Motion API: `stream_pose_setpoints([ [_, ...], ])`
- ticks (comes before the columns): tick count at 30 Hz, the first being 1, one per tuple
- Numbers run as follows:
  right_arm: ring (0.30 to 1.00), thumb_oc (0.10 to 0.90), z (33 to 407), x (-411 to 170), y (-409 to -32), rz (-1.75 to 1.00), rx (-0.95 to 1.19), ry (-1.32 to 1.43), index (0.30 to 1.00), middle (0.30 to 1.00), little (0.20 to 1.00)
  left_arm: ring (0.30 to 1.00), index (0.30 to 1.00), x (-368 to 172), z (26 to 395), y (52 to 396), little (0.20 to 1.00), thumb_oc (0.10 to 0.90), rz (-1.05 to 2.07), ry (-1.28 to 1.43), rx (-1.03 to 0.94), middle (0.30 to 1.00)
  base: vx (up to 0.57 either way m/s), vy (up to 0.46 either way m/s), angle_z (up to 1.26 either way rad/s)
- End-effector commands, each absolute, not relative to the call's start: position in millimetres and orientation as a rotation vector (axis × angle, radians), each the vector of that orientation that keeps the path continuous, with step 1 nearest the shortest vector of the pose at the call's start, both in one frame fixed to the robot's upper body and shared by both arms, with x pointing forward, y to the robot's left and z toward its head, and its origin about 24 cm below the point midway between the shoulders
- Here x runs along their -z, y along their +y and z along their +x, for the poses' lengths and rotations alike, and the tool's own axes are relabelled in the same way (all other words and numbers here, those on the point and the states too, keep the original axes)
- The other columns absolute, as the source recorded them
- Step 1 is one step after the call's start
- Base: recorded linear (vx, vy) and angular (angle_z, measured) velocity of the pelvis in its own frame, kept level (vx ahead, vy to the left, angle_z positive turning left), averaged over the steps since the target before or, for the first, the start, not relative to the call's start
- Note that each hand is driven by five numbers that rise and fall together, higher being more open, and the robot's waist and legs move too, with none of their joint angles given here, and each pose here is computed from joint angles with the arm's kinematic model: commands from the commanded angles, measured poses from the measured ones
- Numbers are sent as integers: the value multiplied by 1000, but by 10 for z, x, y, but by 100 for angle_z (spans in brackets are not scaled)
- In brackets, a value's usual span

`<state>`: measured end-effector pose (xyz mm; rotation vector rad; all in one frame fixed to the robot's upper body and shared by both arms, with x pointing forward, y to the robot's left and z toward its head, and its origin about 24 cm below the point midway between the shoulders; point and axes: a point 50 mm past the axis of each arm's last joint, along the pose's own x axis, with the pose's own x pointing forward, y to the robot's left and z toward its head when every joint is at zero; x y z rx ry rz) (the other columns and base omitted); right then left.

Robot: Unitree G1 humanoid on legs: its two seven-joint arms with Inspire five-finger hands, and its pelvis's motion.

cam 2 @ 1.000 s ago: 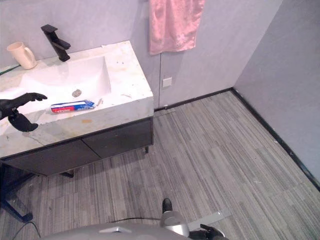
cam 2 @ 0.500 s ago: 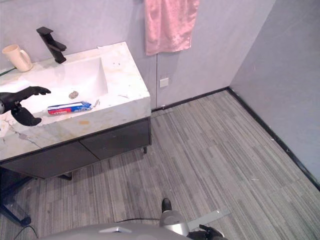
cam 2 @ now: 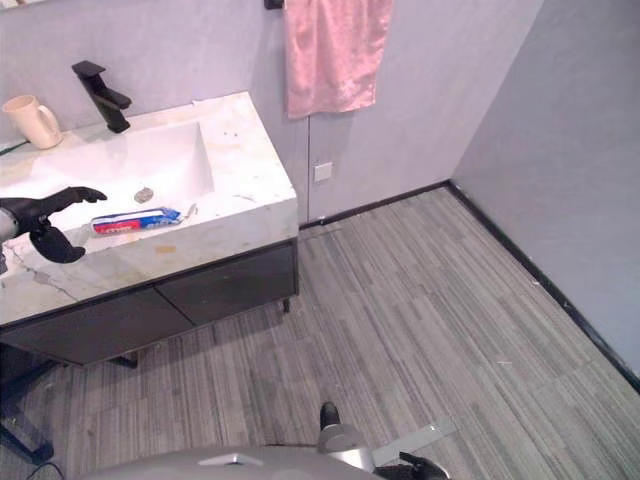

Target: Organize the bathroom.

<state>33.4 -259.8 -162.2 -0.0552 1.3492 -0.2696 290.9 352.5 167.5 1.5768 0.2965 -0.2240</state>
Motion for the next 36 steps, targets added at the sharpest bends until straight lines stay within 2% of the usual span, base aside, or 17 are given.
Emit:
stream_pose_setpoints([
  [1, 900, 800, 254, 1576, -2754, -102, 307, 1345, 900, 900, 900, 900, 900, -2270, 2960, 3685, 900, 800, 1613, 147, -47, 900, 41, -4, -3],
  [16, 900, 800, 184, 1560, -2786, -103, 320, 1339, 900, 900, 900, 900, 900, -2101, 2947, 3674, 900, 800, 1601, 206, -41, 900, 8, -1, -2],
  [17, 900, 800, 172, 1558, -2790, -103, 324, 1341, 900, 900, 900, 596, 596, -2073, 2942, 3677, 596, 598, 1603, 222, -40, 596, 0, 0, 0],
  [18, 900, 800, 168, 1556, -2794, -103, 326, 1342, 900, 900, 900, 559, 559, -2065, 2940, 3677, 559, 573, 1608, 224, -37, 559, 0, 0, 0],
  [19, 900, 800, 159, 1556, -2796, -103, 327, 1343, 900, 900, 900, 476, 476, -2043, 2935, 3683, 476, 518, 1610, 234, -37, 476, 0, 0, 0],
  [20, 900, 800, 157, 1554, -2801, -102, 327, 1344, 900, 900, 900, 444, 444, -2047, 2934, 3687, 444, 496, 1609, 239, -38, 444, 0, 0, 0],
  [21, 900, 800, 154, 1554, -2802, -102, 329, 1345, 900, 900, 900, 300, 300, -2044, 2936, 3683, 300, 400, 1618, 242, -35, 300, 0, 0, 0],
  [31, 900, 800, 131, 1525, -2868, -33, 426, 1292, 900, 900, 900, 300, 300, -1985, 2903, 3733, 300, 400, 1658, 281, -43, 300, 0, 0, 0],
  [34, 900, 800, 171, 1501, -2907, -14, 475, 1238, 900, 900, 900, 300, 300, -1965, 2886, 3762, 300, 400, 1648, 272, -74, 300, -12, 4, 0],
  [36, 900, 800, 265, 1438, -3008, 6, 567, 1135, 900, 900, 900, 300, 300, -2031, 2883, 3779, 300, 400, 1544, 197, -170, 300, -59, 6, -1],
])
